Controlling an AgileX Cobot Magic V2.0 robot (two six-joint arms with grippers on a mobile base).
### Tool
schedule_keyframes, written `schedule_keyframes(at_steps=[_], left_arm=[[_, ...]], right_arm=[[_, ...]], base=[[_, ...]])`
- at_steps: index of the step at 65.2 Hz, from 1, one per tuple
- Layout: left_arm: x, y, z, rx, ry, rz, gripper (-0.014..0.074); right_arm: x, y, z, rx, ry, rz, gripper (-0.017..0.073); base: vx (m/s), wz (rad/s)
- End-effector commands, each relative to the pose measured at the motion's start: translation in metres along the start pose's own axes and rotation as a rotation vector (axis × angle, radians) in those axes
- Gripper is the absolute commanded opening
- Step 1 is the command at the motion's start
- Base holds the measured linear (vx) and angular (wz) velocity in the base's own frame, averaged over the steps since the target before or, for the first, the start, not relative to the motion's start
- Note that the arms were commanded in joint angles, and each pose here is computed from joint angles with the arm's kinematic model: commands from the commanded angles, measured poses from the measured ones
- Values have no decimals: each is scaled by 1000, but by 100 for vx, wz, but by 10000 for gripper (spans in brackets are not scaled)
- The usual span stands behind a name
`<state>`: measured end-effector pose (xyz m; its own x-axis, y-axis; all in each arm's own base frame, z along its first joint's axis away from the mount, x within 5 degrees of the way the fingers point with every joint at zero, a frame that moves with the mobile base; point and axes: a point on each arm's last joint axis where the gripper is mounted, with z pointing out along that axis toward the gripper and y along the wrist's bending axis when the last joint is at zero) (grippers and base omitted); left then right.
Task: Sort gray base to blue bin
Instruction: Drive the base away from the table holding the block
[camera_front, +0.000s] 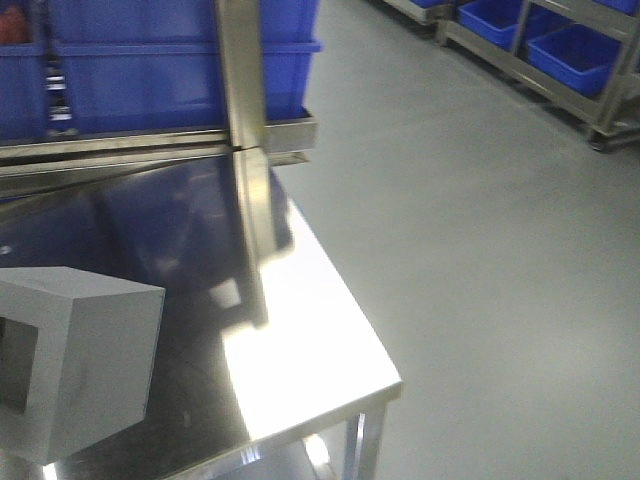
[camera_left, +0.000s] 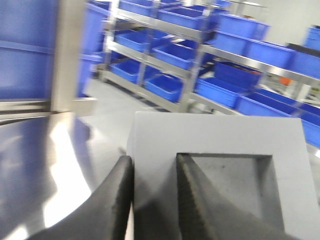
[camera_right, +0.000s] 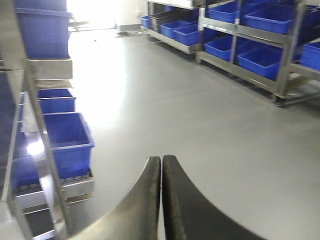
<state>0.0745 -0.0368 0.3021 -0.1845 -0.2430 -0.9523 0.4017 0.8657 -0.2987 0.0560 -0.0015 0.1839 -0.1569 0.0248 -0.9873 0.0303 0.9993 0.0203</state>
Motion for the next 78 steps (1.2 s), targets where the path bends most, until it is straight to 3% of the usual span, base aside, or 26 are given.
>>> schedule_keyframes(at_steps=[1,78], left_arm=[[-20,-4,-2,13,-130,-23,-6],[-20,-4,-2,13,-130,-23,-6]], right_arm=[[-5,0,1,4,-53,-20,-5],[-5,0,1,4,-53,-20,-5]], base=[[-7,-52],[4,-64]])
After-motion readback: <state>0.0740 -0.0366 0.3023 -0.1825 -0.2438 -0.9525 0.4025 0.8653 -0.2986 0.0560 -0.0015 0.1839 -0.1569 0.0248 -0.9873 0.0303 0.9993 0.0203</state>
